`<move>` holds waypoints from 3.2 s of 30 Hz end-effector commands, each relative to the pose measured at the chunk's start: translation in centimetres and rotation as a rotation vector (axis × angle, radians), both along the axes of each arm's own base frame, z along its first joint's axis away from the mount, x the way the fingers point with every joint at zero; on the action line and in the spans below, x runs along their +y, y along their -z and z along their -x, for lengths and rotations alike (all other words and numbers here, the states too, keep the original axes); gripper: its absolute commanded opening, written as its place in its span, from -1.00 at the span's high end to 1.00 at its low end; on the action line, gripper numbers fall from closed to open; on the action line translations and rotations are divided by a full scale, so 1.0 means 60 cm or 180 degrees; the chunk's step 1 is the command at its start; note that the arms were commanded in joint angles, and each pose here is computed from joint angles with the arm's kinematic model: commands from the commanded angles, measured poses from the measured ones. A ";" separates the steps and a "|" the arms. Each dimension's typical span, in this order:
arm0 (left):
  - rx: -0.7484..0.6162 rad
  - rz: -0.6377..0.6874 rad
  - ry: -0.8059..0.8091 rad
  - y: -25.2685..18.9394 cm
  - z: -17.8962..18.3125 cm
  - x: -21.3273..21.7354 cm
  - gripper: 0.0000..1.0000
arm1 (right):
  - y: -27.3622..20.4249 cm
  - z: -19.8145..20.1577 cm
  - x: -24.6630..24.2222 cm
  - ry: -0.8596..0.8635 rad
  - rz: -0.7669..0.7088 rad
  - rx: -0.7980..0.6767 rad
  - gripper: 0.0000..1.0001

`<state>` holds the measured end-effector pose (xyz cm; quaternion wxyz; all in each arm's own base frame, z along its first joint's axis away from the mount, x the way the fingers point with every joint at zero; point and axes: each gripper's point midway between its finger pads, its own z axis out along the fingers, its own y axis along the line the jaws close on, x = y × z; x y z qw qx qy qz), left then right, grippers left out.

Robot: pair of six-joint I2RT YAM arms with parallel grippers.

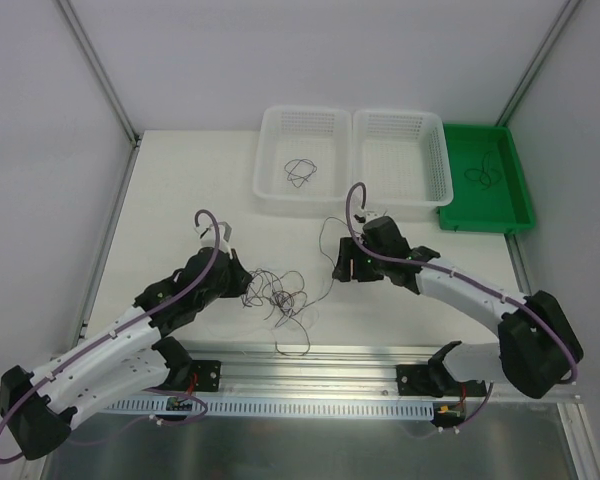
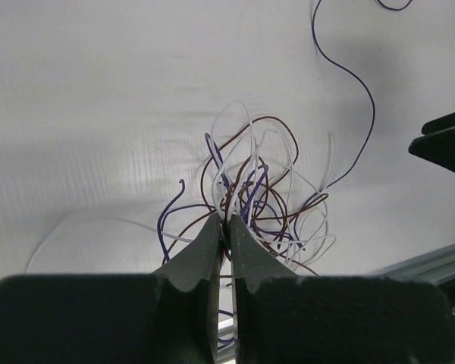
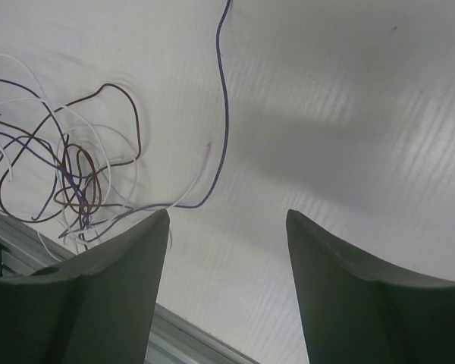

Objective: Untangle the cables
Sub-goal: Untie the cable, then place the cable in the bin.

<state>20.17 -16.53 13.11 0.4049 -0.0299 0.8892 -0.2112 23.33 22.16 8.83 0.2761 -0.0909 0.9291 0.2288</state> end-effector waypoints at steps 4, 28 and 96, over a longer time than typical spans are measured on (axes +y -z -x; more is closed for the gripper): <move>-0.0018 0.0009 -0.0108 0.008 0.000 0.012 1.00 | 0.033 -0.036 0.069 0.0211 -0.0518 0.0083 -0.32; -0.0076 -0.0472 -0.1432 0.051 -0.041 0.166 1.00 | -0.220 -0.022 -0.207 0.0977 0.0344 -0.1075 0.99; 0.0021 -0.0835 -0.0287 -0.042 -0.022 0.159 -0.98 | -0.360 -0.567 0.110 -0.0075 -0.0770 -0.1935 -0.33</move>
